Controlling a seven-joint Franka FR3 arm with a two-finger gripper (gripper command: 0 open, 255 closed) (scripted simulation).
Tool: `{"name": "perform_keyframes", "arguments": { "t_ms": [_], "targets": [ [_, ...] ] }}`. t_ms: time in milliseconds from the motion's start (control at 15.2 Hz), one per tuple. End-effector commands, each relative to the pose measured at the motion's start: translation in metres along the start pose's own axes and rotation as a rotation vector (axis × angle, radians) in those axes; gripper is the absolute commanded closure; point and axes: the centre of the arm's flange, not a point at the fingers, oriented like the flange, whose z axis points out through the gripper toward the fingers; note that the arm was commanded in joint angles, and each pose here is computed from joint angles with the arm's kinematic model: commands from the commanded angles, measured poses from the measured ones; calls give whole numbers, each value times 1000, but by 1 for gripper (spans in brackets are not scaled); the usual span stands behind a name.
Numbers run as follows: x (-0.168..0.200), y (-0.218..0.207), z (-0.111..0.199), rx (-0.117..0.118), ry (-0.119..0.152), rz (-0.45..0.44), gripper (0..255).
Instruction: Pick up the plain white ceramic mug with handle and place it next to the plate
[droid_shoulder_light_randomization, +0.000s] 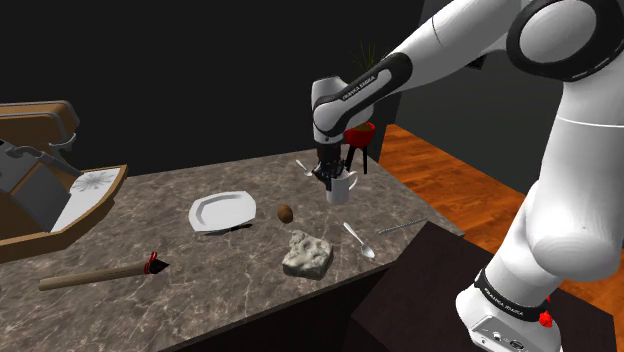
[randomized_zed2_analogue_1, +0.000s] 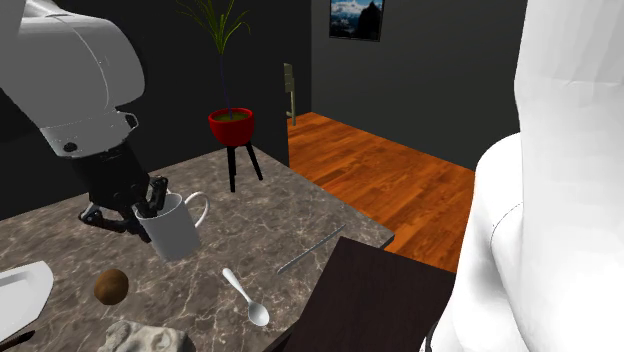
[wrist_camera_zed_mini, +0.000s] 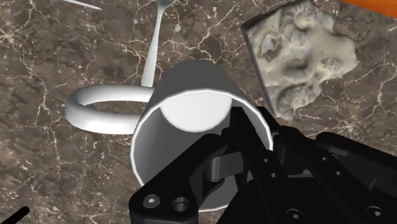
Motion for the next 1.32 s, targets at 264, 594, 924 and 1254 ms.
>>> {"name": "perform_keyframes", "arguments": {
  "t_ms": [264,594,924,1254],
  "targets": [
    [13,-79,-2,0,0,1,255],
    [24,-143,-6,0,0,1,255],
    [36,-208,-10,0,0,1,255],
    [47,-273,-13,0,0,1,255]
  ]
}}
